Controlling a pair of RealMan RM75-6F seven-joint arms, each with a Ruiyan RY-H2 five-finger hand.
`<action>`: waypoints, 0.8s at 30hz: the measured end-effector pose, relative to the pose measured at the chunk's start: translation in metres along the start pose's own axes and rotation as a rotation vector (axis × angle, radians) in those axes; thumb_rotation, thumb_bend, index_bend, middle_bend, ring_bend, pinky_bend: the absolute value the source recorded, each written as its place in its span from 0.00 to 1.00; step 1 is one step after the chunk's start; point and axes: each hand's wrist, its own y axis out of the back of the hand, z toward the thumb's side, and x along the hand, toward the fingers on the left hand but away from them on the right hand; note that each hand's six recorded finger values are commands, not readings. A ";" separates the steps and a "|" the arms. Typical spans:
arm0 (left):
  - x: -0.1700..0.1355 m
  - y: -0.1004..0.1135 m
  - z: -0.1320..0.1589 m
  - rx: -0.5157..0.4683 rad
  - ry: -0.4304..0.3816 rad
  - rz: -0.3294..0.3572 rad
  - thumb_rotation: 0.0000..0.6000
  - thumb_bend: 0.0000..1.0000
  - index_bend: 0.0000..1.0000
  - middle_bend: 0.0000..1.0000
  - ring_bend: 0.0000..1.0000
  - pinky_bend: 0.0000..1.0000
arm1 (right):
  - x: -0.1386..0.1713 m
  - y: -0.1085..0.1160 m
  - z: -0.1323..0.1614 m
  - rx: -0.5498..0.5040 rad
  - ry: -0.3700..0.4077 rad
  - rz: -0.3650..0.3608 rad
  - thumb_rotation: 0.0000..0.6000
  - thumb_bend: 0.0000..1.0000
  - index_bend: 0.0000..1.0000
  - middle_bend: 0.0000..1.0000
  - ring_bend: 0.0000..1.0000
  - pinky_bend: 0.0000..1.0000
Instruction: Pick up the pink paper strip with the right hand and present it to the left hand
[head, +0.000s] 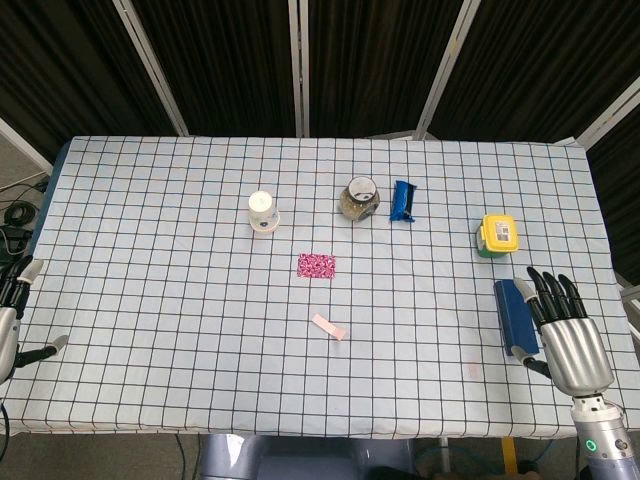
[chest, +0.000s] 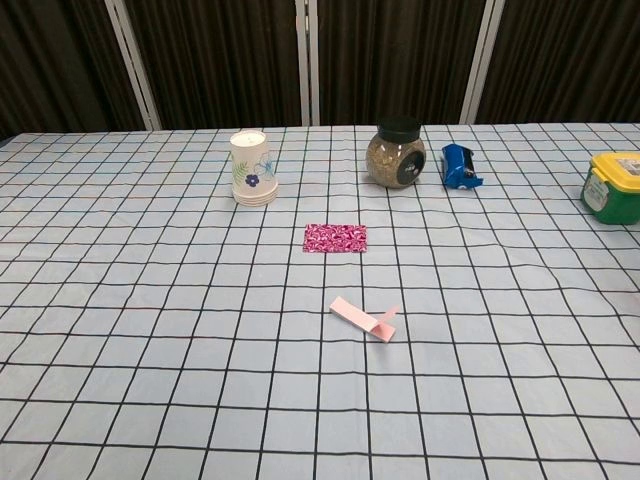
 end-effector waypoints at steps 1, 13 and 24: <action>0.000 0.000 0.000 0.001 0.000 0.000 1.00 0.00 0.00 0.00 0.00 0.00 | 0.000 -0.001 0.000 0.002 0.001 0.002 1.00 0.00 0.12 0.00 0.00 0.00; 0.002 0.000 -0.003 -0.001 0.010 0.001 1.00 0.00 0.00 0.00 0.00 0.00 | -0.016 -0.022 0.021 -0.026 0.079 0.096 1.00 0.00 0.18 0.00 0.00 0.00; 0.014 -0.012 -0.010 0.016 0.047 -0.037 1.00 0.00 0.00 0.00 0.00 0.00 | -0.087 -0.070 0.132 -0.037 0.434 0.333 1.00 0.06 0.46 0.02 0.00 0.00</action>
